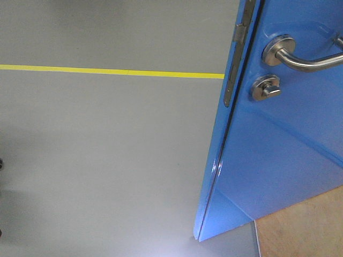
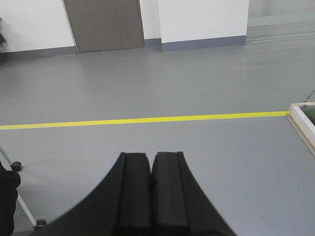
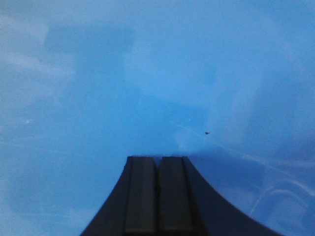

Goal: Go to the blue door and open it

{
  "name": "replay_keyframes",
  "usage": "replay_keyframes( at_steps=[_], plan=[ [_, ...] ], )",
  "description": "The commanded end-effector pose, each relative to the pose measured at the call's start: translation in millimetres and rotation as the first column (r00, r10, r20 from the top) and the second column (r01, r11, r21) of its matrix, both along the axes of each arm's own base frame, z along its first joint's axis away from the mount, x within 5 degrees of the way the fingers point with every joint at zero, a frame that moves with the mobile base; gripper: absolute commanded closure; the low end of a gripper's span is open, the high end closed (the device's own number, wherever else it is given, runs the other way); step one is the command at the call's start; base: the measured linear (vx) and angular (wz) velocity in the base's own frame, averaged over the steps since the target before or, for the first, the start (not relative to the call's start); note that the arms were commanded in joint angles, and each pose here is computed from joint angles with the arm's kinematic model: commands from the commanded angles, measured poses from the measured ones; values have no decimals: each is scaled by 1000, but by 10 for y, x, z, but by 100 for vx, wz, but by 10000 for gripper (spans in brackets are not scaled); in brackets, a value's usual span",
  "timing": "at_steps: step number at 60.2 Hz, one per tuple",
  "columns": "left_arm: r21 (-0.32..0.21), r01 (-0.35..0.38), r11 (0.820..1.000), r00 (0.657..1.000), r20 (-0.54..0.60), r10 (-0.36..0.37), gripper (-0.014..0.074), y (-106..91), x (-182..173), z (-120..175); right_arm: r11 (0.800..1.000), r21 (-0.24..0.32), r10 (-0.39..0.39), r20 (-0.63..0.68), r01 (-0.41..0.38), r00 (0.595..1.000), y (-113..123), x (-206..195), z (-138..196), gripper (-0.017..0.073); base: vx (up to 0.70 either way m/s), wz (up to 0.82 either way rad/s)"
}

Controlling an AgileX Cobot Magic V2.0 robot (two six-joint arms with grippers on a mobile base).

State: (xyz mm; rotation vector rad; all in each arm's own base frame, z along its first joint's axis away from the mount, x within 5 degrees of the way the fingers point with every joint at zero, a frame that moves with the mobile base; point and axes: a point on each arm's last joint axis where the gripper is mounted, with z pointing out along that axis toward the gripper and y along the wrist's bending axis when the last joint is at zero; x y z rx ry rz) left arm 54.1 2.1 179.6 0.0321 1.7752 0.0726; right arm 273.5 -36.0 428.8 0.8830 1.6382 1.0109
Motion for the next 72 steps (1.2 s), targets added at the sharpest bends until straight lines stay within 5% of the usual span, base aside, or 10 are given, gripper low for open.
replay_keyframes(
  at_steps=[1, 72],
  plan=[
    [-7, 9, 1000, 996, 85, -9, 524, -7, 10, 60, 1000, 9, -29, 73, 28, 997, -2, -36, 164, 557, 13, 3],
    [-7, 9, 1000, 996, 85, -9, 524, -7, 10, 60, 1000, 9, -29, 73, 28, 997, -2, -36, 164, 557, 17, 1]
  ],
)
